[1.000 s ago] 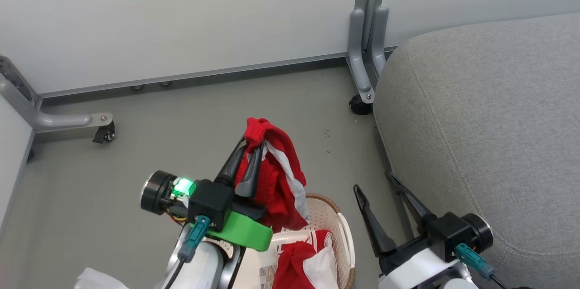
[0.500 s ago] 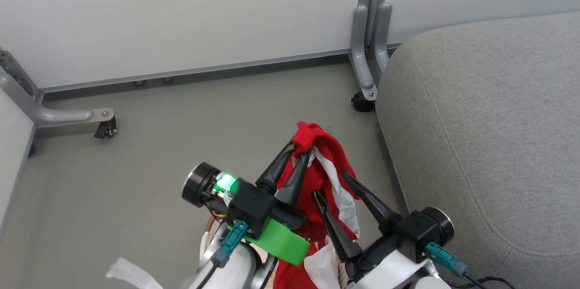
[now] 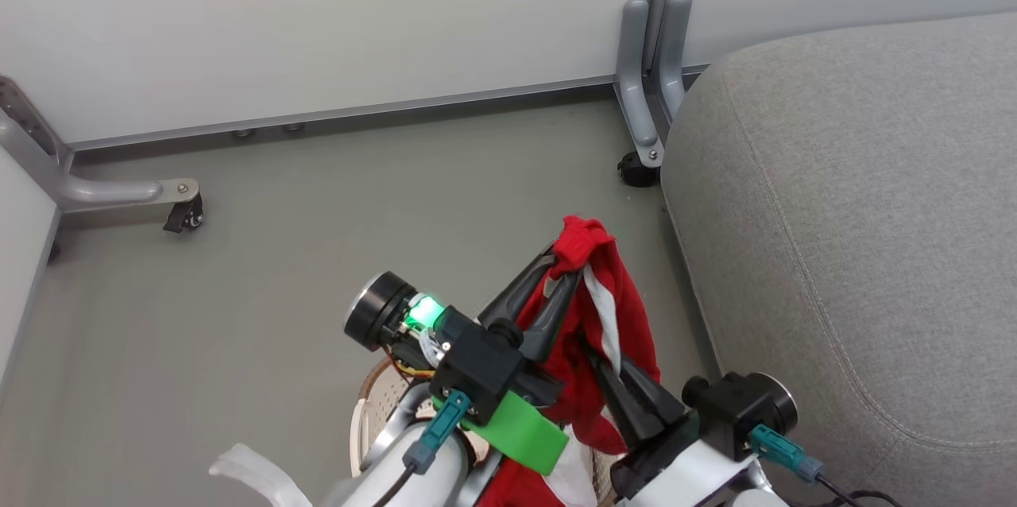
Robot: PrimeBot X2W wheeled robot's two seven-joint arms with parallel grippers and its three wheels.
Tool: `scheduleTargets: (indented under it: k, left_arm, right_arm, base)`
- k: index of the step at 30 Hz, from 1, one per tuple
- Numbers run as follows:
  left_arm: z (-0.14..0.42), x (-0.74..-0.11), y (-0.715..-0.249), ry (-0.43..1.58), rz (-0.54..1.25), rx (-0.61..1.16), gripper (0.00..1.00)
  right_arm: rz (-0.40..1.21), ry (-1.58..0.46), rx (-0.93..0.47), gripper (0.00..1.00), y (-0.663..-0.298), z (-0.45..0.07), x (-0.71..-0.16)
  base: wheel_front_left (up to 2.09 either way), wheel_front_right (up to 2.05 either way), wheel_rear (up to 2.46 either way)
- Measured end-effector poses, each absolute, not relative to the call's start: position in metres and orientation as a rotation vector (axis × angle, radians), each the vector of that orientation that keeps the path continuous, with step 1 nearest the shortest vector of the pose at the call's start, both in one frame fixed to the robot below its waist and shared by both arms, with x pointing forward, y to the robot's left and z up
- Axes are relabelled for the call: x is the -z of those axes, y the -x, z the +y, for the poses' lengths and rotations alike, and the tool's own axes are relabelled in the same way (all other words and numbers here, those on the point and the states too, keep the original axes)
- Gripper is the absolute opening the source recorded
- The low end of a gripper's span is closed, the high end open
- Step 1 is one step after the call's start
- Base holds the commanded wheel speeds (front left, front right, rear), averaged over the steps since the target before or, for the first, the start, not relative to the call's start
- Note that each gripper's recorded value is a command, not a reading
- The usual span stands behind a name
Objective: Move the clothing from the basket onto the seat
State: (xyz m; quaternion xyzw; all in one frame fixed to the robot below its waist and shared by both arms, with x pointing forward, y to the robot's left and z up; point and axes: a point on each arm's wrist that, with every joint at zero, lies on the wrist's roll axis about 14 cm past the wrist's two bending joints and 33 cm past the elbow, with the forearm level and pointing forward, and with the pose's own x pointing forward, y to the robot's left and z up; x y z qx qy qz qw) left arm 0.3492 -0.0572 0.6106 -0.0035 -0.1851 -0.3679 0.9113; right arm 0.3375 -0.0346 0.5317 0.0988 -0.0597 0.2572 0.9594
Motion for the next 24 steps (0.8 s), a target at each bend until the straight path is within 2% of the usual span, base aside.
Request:
scheduleTargets:
  k: [11,13,15,17,18,19,24]
  left_arm:
    - [-0.054,-0.590,-0.357,0.024,-0.269,0.743,0.00]
    - [-0.053,-0.589,-0.358,0.028,-0.265,0.743,0.05]
    - [-0.053,-0.588,-0.358,0.028,-0.262,0.744,0.20]
    - [-0.053,-0.587,-0.359,0.027,-0.259,0.740,0.43]
    - [-0.053,-0.586,-0.359,0.026,-0.255,0.740,0.59]
    - [-0.052,-0.585,-0.360,0.025,-0.253,0.739,0.98]
    - [-0.049,-0.581,-0.365,0.020,-0.243,0.714,1.00]
  right_arm:
    - [-0.100,-0.226,-0.502,0.00,-0.339,-0.042,-0.526]
    - [-0.097,-0.223,-0.504,0.00,-0.339,-0.042,-0.525]
    - [-0.095,-0.221,-0.505,0.00,-0.339,-0.042,-0.524]
    - [-0.096,-0.222,-0.505,0.00,-0.339,-0.042,-0.525]
    - [-0.095,-0.222,-0.505,0.00,-0.339,-0.042,-0.525]
    - [-0.095,-0.222,-0.504,0.00,-0.339,-0.043,-0.524]
    - [-0.092,-0.226,-0.505,0.00,-0.340,-0.043,-0.524]
  base:
    - [0.00,0.00,0.00]
    - [0.00,0.00,0.00]
    - [0.00,0.00,0.00]
    - [0.00,0.00,0.00]
    - [0.00,0.00,0.00]
    - [0.00,0.00,0.00]
    - [0.00,0.00,0.00]
